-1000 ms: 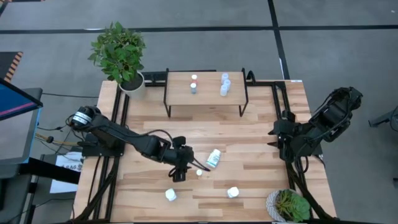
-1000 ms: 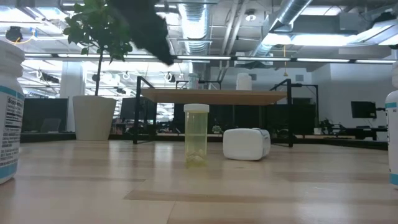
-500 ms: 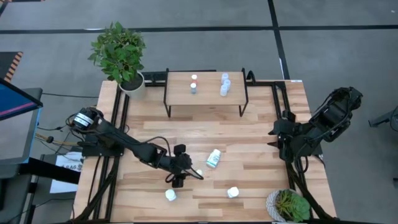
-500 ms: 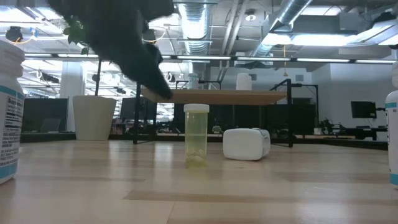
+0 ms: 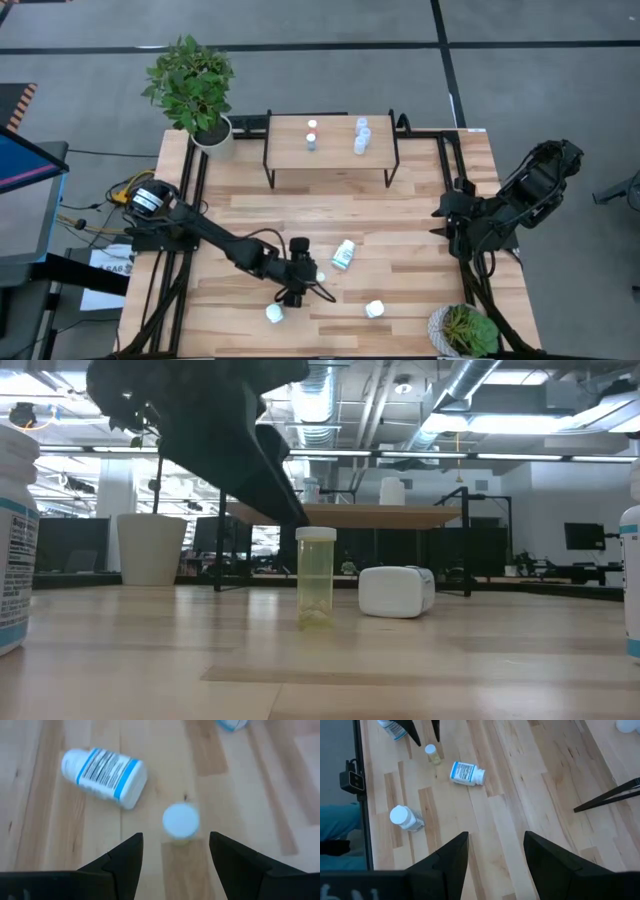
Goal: Pick and place medicine bottles onto shelf by color
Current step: Put the yellow pill bottle on the shelf
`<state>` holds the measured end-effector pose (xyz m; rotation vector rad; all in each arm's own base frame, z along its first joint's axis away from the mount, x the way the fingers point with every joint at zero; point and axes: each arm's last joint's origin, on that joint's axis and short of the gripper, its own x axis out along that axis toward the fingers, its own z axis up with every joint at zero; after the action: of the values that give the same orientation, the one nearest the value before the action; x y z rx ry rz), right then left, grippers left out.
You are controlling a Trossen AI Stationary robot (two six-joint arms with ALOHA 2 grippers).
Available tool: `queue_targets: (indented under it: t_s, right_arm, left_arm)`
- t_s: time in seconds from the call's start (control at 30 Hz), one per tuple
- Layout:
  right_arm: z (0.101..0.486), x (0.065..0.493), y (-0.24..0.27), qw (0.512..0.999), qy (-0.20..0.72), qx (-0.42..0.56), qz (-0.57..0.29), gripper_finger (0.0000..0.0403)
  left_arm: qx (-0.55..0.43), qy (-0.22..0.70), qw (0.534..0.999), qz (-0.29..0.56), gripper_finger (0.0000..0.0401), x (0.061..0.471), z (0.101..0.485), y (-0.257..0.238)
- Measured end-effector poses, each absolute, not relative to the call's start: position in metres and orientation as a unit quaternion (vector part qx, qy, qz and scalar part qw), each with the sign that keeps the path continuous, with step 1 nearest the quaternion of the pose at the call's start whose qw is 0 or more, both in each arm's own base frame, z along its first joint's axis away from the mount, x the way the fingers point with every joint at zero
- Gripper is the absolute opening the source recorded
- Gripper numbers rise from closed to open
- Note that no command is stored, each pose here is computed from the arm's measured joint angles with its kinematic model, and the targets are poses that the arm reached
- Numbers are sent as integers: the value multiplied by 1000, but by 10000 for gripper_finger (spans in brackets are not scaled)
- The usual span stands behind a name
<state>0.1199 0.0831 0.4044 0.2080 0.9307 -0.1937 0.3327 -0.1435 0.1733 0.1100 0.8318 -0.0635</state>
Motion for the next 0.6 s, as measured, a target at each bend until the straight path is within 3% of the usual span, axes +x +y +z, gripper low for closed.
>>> queue_targets:
  t_s: [0.6]
  right_arm:
    - [404, 120, 83, 884, 447, 100, -93, 214]
  left_arm:
    - [52, 388, 920, -23, 215, 335, 176, -145]
